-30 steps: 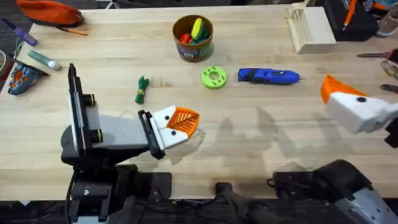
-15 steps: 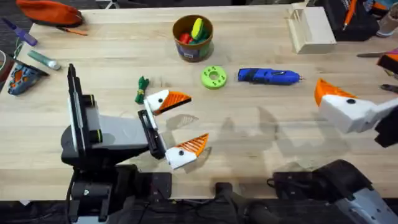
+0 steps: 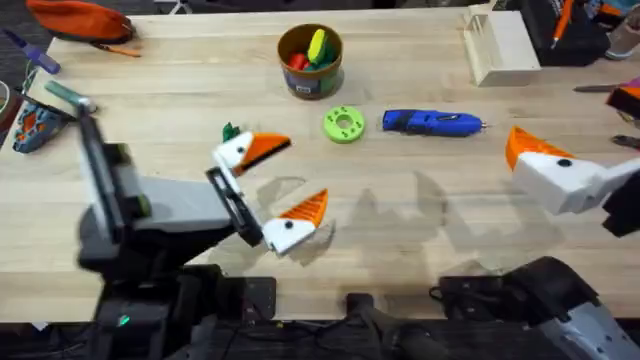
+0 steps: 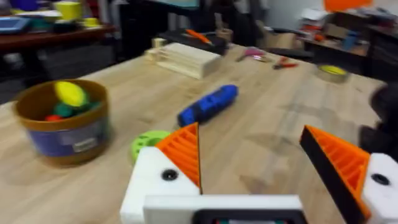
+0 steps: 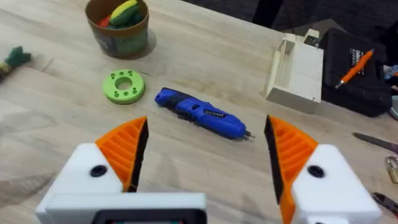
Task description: Pick up the gripper from the table and insert it into the empty holder that is missing its gripper. Then pick up a screw, insert it into the mounting hole, and use the screwdriver to tighten it. Finally, clean up the table by picking up the vegetable and placing it into the bucket.
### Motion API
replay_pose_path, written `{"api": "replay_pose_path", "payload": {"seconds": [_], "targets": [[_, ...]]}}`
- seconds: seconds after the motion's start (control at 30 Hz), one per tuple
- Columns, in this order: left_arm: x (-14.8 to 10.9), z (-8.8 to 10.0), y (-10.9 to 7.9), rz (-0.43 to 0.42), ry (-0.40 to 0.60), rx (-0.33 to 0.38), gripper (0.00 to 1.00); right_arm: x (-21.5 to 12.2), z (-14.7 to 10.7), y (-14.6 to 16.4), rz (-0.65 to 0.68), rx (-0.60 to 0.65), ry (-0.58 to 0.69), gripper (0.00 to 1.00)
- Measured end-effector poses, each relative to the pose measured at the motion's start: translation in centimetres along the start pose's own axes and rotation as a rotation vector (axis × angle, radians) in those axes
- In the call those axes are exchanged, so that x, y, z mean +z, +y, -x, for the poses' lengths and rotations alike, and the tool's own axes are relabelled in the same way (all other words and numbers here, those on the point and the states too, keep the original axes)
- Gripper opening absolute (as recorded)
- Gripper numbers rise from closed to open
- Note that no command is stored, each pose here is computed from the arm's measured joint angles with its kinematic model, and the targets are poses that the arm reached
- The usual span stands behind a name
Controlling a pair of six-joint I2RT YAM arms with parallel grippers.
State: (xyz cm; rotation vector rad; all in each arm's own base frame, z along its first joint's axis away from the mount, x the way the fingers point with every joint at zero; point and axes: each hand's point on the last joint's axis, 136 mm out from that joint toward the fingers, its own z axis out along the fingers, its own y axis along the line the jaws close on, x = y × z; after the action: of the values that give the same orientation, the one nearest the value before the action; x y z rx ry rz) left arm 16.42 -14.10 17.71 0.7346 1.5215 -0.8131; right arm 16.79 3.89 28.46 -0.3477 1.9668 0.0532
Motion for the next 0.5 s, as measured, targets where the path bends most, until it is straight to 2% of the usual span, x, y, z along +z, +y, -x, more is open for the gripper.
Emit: {"api": "replay_pose_path", "payload": {"seconds": [0.13,0.27,0.3,0.5], "targets": [[-1.2,2.9,0.4,0.118,0.024,-0.008,0.985,0.0,0.0,0.0,0.000,0.002,0.000,0.989],[-2.6,5.1,0.4,0.217,0.097,-0.023,0.985,0.0,0.0,0.0,0.000,0.002,0.000,0.989],[-3.3,6.3,0.9,0.281,0.180,-0.057,0.985,0.0,0.0,0.0,0.000,0.002,0.000,0.989],[-4.2,8.3,2.8,0.382,0.356,-0.156,0.985,0.0,-0.3,0.0,0.001,0.000,0.013,0.989]]}}
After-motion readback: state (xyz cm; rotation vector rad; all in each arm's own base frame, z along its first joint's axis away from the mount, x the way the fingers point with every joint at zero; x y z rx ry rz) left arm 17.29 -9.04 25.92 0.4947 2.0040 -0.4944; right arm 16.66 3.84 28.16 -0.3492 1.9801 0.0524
